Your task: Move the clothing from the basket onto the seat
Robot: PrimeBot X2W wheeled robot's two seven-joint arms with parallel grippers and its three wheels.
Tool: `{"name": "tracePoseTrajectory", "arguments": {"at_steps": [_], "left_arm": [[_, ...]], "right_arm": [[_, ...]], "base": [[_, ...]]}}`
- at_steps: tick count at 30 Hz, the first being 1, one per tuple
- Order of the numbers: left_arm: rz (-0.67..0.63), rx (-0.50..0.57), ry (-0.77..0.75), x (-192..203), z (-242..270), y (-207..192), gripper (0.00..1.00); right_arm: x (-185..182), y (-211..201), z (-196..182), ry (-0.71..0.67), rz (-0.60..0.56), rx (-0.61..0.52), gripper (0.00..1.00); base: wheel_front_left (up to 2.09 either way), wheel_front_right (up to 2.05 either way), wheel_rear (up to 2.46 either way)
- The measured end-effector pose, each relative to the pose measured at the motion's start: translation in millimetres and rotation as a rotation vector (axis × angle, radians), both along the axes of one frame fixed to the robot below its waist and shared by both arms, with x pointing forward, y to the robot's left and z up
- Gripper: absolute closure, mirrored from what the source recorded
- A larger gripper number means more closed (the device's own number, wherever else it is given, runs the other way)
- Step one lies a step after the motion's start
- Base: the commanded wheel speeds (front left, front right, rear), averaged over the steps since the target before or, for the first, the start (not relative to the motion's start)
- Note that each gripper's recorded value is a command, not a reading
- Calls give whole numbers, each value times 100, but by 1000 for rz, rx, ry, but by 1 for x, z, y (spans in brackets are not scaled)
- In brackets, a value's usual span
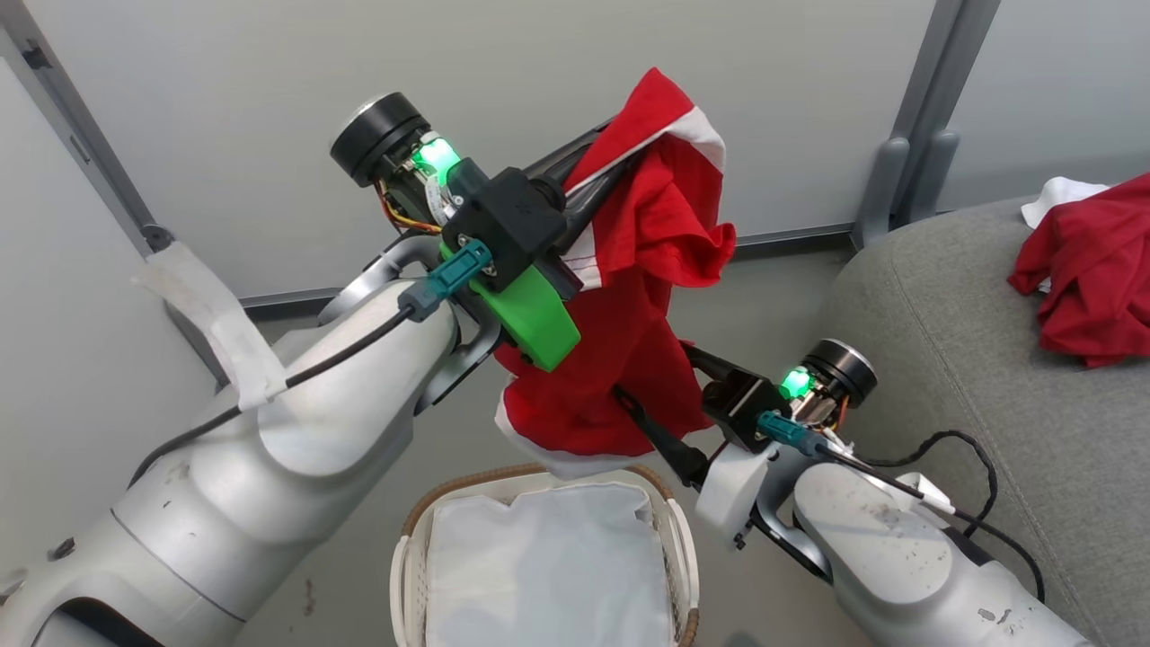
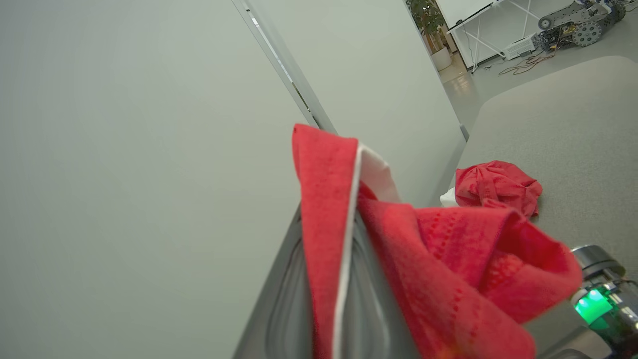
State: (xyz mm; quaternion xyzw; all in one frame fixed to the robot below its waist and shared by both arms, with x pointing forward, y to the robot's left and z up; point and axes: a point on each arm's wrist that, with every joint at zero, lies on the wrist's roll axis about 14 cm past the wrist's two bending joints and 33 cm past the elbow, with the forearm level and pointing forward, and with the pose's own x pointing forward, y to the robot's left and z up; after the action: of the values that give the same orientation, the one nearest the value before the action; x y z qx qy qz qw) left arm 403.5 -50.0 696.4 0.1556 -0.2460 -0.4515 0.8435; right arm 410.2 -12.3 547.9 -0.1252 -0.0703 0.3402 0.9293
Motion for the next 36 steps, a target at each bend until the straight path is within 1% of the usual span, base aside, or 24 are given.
{"name": "tracePoseTrajectory", "arguments": {"at_steps": [4, 7, 8, 9, 10, 11, 12, 17, 23, 25, 26, 27, 28, 36], "left_arm": [[-15, -6, 4, -5, 0, -3, 100], [-25, -12, 3, -8, 2, -6, 100], [-29, -16, 4, -9, 2, -6, 100], [-31, -19, 4, -10, 3, -6, 100], [-32, -22, 5, -10, 4, -6, 100], [-31, -24, 8, -10, 4, -5, 100], [-27, -27, 12, -10, 3, -4, 100], [8, -56, 71, -2, -8, 8, 100], [88, -112, 178, 12, -34, 30, 100], [111, -129, 226, 14, -48, 36, 83], [122, -139, 252, 15, -56, 39, 71], [129, -148, 273, 14, -62, 40, 50], [139, -164, 302, 14, -69, 43, 0], [203, -262, 511, 2, -127, 48, 0]], "right_arm": [[1, 12, 1, 8, 38, -9, 0], [-2, 21, -5, 27, 62, -23, 0], [-3, 24, -8, 37, 70, -29, 19], [-3, 27, -9, 42, 78, -34, 59], [-3, 29, -9, 44, 81, -33, 73], [-3, 30, -9, 46, 85, -33, 91], [-3, 31, -9, 49, 87, -34, 100], [-2, 32, -8, 52, 84, -21, 100], [8, 18, 10, 26, 30, 50, 100], [10, 10, 12, 25, 5, 72, 100], [12, 5, 13, 20, -10, 82, 100], [13, 1, 15, 17, -22, 90, 100], [15, -4, 16, 13, -39, 100, 100], [27, -46, 25, -21, -175, 153, 100]], "base": [[0, 0, 0], [0, 0, 0], [0, 0, 0], [0, 0, 0], [0, 0, 0], [0, 0, 0], [0, 0, 0], [0, 0, 0], [0, 0, 0], [0, 0, 0], [0, 0, 0], [0, 0, 0], [0, 0, 0], [0, 0, 0]]}}
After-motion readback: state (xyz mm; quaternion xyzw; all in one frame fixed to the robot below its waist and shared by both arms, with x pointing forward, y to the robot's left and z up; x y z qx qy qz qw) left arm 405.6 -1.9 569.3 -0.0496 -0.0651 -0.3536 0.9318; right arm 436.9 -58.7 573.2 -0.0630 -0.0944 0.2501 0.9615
